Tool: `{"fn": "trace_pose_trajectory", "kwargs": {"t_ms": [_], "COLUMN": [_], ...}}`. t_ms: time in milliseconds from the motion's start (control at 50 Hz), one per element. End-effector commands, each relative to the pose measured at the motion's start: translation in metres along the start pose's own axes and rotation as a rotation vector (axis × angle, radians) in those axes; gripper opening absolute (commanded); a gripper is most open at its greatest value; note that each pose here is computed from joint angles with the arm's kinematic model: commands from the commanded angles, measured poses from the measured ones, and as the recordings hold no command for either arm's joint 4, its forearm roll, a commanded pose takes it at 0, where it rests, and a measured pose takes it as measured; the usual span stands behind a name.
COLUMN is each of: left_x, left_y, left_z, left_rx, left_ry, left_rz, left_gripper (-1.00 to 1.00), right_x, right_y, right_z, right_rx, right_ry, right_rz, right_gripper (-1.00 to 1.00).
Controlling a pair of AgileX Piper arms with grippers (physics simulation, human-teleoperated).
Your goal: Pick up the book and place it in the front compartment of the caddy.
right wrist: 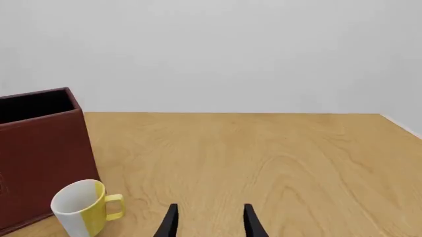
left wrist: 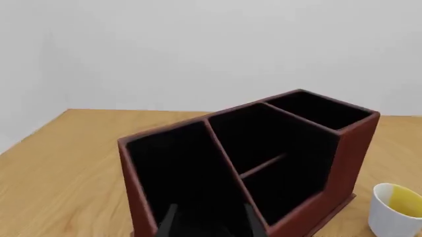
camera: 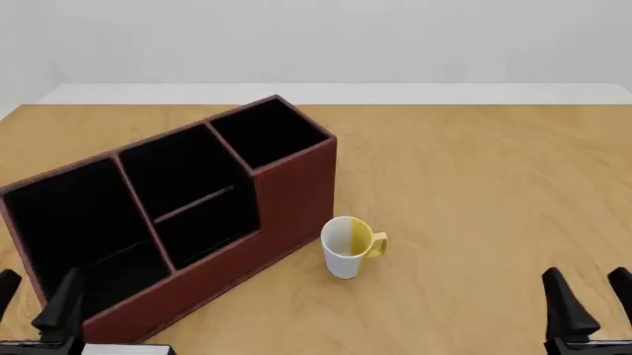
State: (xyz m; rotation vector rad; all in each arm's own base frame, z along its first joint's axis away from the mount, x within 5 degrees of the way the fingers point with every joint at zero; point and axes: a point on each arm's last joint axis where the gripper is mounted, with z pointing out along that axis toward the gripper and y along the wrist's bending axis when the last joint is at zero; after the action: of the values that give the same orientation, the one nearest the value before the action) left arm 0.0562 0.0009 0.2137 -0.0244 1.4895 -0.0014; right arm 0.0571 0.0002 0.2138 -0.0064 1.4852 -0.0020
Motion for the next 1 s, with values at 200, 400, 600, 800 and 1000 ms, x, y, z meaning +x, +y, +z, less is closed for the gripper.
{"fn": "trace_pose_trajectory", "kwargs": {"t_ms": [200, 400, 600, 800, 1000], "left_x": [-0.032, -0.078, -0.114, -0.122, -0.166], "left_y": [-0.010, -0.012, -0.025, -0.036, -0.034], "left_z": [-0.006, -0.021, -0.021, -0.025, -0.031], "left_rx": [0.186, 0.350, 0.734, 1.071, 1.235], "left_ry": [-0.047, -0.058, 0.085, 0.318, 0.515], "left_rz": [0.066, 0.091, 0.308, 0.514, 0.510], "left_gripper": [1.00, 1.00, 1.00, 1.00, 1.00], "right_x": [0.000, 0.000, -0.001, -0.001, -0.002], "right_y": [0.000, 0.000, 0.000, 0.000, 0.000], "right_z": [0.000, 0.000, 0.000, 0.000, 0.000], "right_rx": [-0.004, -0.004, -0.005, -0.006, -0.006], "right_ry": [0.002, 0.004, 0.004, 0.005, 0.002], "right_rz": [0.010, 0.016, 0.018, 0.021, 0.017], "right_gripper": [1.00, 1.00, 1.00, 1.00, 1.00]}}
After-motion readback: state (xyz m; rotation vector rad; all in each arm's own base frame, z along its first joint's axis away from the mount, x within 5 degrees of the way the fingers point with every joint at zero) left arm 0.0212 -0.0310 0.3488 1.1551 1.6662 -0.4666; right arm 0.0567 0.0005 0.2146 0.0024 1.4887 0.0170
